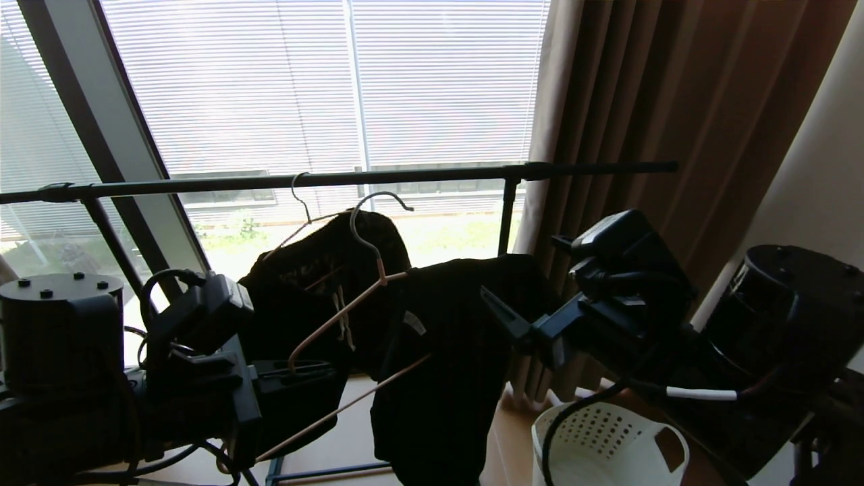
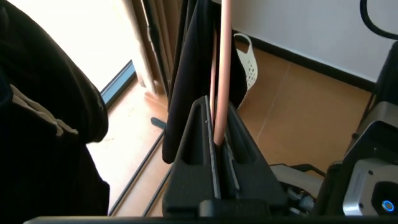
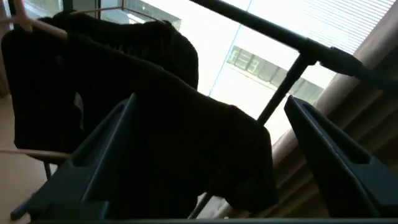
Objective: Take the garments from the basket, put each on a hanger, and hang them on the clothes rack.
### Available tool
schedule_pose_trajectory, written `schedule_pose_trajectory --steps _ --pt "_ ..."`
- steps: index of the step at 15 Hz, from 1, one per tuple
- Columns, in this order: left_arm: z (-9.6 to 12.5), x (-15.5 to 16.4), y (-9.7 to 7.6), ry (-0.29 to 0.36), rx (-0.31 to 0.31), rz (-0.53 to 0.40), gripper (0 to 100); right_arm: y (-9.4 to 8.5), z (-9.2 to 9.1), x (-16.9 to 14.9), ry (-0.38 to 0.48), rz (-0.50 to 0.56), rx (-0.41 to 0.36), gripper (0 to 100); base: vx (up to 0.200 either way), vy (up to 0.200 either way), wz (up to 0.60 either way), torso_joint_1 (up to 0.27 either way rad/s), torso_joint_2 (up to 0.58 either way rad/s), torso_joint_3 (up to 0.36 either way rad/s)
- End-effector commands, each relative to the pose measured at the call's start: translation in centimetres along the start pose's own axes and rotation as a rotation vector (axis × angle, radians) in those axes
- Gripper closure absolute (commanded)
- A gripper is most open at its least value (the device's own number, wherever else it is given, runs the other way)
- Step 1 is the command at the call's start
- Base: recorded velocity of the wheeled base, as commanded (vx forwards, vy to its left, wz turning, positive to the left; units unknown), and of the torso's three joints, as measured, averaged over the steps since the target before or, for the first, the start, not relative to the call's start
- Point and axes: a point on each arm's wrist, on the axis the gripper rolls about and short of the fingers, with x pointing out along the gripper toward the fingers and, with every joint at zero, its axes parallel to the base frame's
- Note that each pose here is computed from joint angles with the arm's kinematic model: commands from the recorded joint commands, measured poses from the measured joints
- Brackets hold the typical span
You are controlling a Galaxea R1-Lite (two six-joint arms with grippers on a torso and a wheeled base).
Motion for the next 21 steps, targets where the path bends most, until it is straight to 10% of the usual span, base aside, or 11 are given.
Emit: schedule_pose_trajectory --steps 1,6,21 --pt "-1.1 -1.3 0.7 -0.027 0.009 0.003 100 -4.9 2.8 -3.0 0.062 0.055 -0.042 0 0.0 0.0 0.0 0.0 0.0 0.0" --pt "-3.7 -1.1 0.4 -0.003 0.043 -0.094 100 -6.6 3.6 -5.0 0.315 0.411 -0.142 0 0.0 0.0 0.0 0.0 0.0 0.0" --pt "-5.1 1.1 -0.7 -0.028 0.085 -0.266 100 -0.5 1.4 1.1 0.349 0.761 -0.253 0 0.0 0.0 0.0 0.0 0.0 0.0"
